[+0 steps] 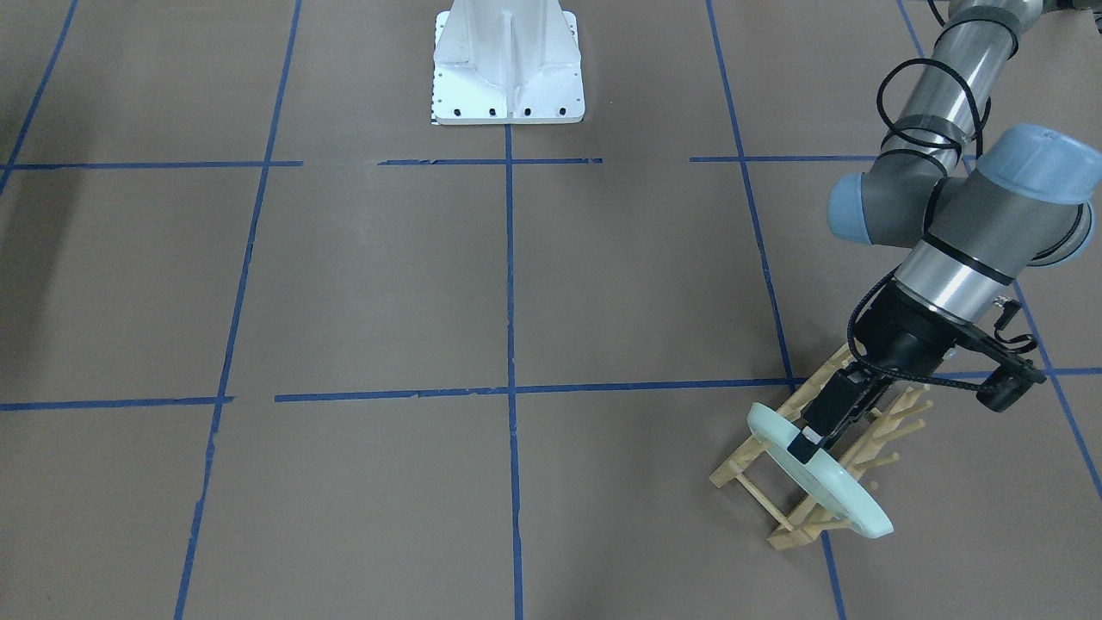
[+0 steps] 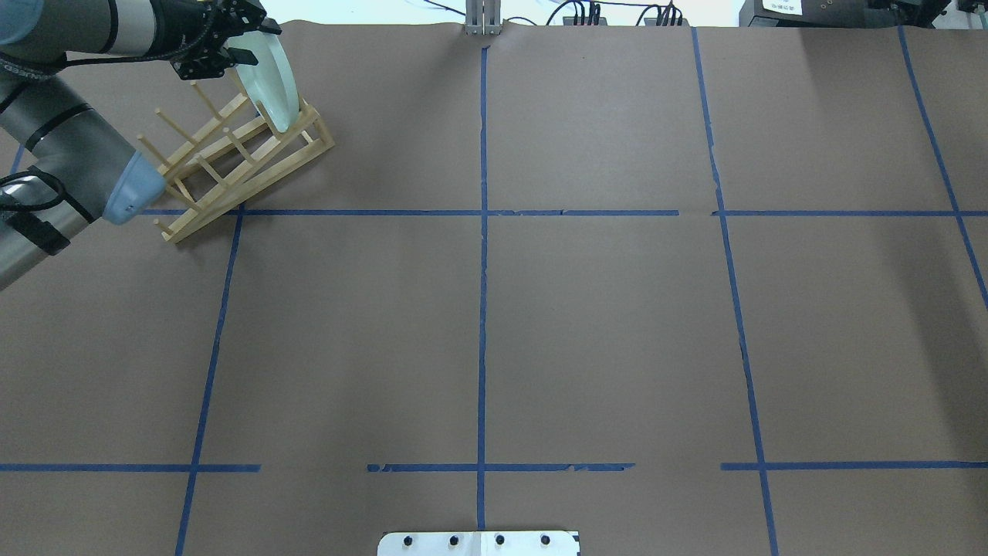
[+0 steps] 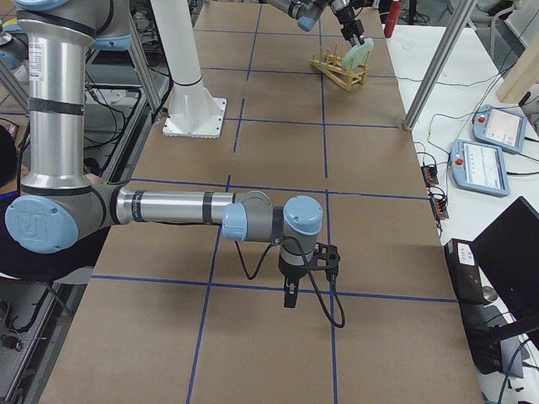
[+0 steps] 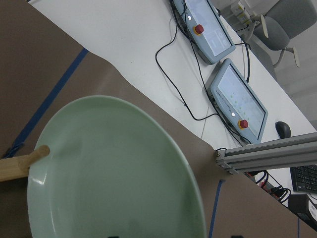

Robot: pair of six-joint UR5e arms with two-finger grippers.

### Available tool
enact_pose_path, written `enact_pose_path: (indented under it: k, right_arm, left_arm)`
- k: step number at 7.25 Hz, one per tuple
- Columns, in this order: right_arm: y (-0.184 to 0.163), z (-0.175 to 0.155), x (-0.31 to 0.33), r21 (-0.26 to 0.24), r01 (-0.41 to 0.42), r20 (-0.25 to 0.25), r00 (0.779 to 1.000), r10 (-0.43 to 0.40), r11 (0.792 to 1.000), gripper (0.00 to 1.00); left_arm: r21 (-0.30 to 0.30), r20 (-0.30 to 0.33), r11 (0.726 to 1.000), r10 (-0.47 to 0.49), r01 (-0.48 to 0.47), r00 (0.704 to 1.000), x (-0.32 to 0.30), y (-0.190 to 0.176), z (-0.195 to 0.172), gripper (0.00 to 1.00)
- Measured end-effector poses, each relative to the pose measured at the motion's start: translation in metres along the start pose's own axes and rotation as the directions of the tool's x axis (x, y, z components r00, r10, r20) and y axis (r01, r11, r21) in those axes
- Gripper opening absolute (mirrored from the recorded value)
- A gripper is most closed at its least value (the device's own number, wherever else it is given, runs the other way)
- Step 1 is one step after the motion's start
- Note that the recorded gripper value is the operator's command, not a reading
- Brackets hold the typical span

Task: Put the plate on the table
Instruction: 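Reach the left gripper to the green plate's rim and grasp it, then lift the green plate upward out of the wooden rack with the left gripper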

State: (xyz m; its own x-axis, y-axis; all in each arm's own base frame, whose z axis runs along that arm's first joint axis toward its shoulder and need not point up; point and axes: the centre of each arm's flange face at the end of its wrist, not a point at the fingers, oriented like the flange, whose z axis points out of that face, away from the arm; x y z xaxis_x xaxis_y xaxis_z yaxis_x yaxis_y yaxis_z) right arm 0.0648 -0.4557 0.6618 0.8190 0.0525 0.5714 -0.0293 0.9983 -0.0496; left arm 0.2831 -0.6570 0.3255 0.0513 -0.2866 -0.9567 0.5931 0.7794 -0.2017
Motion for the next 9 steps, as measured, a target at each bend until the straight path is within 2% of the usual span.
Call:
enact_pose_path:
  k: [4,7,9]
  right_arm:
    - [0.000,0.000,0.000,0.000,0.001,0.000,1.000,-0.001,1.000,1.00]
    - [0.000,0.000,0.000,0.000,0.000,0.000,1.000,0.000,1.000,1.00]
    - [0.000,0.000,0.000,0.000,0.001,0.000,1.000,-0.001,1.000,1.00]
  left_arm:
    - [0.000,-0.003,1.000,0.000,0.000,1.000,0.002,-0.001,-0.001,0.00]
    - [0.008,-0.016,1.000,0.018,-0.018,1.000,0.007,-0.025,-0.021,0.00]
    - [-0.025,-0.012,0.998,0.049,-0.050,0.999,0.013,-0.059,-0.052,0.00]
